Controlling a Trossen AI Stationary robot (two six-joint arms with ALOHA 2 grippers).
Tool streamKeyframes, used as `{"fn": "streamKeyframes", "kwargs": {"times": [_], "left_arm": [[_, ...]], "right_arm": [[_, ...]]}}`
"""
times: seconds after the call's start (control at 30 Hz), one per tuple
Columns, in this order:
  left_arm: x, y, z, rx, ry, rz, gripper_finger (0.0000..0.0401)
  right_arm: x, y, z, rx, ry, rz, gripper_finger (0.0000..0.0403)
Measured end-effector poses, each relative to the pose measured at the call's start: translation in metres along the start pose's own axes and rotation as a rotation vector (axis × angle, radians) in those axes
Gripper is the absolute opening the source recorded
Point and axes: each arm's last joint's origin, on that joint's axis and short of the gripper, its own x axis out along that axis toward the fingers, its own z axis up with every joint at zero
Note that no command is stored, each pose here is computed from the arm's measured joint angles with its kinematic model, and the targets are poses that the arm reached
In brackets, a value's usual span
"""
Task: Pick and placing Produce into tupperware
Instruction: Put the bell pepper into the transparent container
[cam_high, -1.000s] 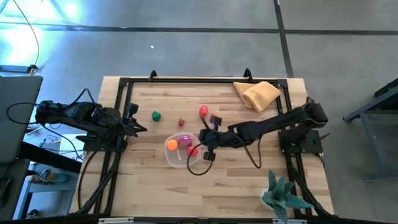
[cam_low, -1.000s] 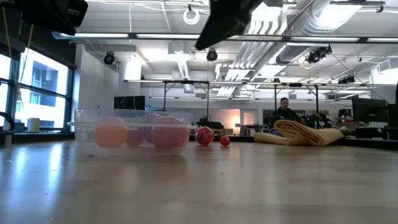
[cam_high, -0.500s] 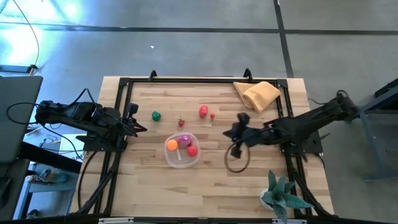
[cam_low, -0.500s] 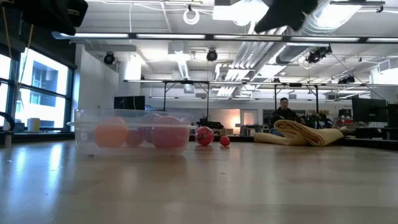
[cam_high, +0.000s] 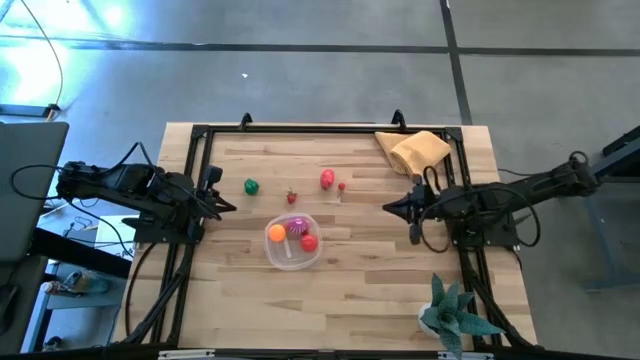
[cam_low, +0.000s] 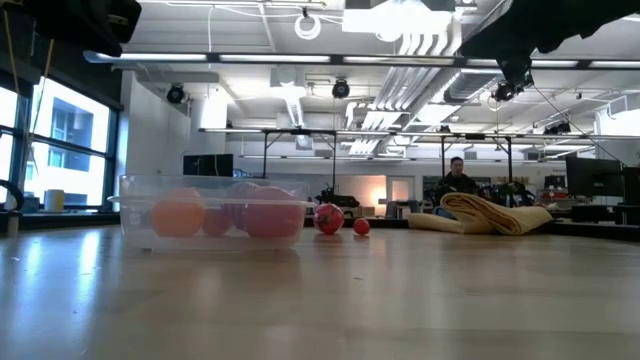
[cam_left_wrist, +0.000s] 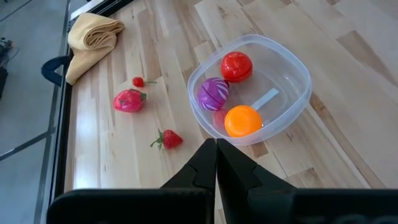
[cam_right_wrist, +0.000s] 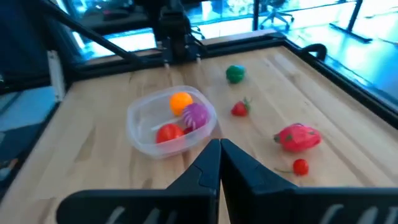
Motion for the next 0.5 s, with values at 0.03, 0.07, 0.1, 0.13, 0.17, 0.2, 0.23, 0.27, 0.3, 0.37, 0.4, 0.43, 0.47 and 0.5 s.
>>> {"fn": "streamKeyframes", "kwargs": {"times": [0.03, 0.07, 0.1, 0.13, 0.17, 0.2, 0.23, 0.27, 0.3, 0.37, 0.4, 0.43, 0.47, 0.5], "left_arm": [[0.0, 0.0, 0.0, 0.001, -0.003, 0.001, 0.0003], [0.0, 0.001, 0.001, 0.009, -0.006, 0.012, 0.0003], [0.0, 0.001, 0.001, 0.031, -0.006, 0.033, 0.0003], [0.0, 0.002, 0.002, 0.068, -0.002, 0.062, 0.0003], [0.0, 0.004, 0.002, 0.109, 0.006, 0.095, 0.0003], [0.0, 0.005, 0.003, 0.146, 0.013, 0.126, 0.0003], [0.0, 0.006, 0.004, 0.174, 0.011, 0.151, 0.0003], [-0.001, 0.007, 0.005, 0.192, 0.006, 0.167, 0.0003], [-0.001, 0.007, 0.006, 0.203, -0.001, 0.175, 0.0003], [-0.001, 0.008, 0.009, 0.206, -0.034, 0.194, 0.0003], [-0.001, 0.009, 0.012, 0.2, -0.057, 0.205, 0.0003], [-0.002, 0.01, 0.014, 0.204, -0.078, 0.217, 0.0003], [-0.002, 0.011, 0.016, 0.224, -0.099, 0.232, 0.0003], [-0.003, 0.012, 0.019, 0.244, -0.122, 0.248, 0.0003]], "right_arm": [[-0.002, -0.003, 0.001, 0.005, -0.005, 0.008, 0.0], [-0.003, -0.005, 0.003, 0.001, -0.008, 0.008, 0.0], [-0.003, -0.007, 0.005, -0.009, -0.013, 0.016, 0.0], [-0.004, -0.009, 0.009, -0.023, -0.021, 0.027, 0.0], [-0.004, -0.01, 0.012, -0.039, -0.03, 0.039, 0.0], [-0.004, -0.011, 0.014, -0.06, -0.034, 0.044, 0.0], [-0.004, -0.012, 0.015, -0.084, -0.036, 0.044, 0.0], [-0.004, -0.013, 0.016, -0.108, -0.036, 0.037, 0.0], [-0.003, -0.015, 0.016, -0.128, -0.039, 0.026, 0.0], [-0.003, -0.017, 0.017, -0.157, -0.043, -0.004, 0.0], [-0.003, -0.018, 0.017, -0.173, -0.044, -0.023, 0.0], [-0.003, -0.019, 0.017, -0.179, -0.045, -0.039, 0.0], [-0.003, -0.02, 0.017, -0.181, -0.045, -0.058, 0.0], [-0.003, -0.021, 0.017, -0.18, -0.045, -0.071, 0.0]]}}
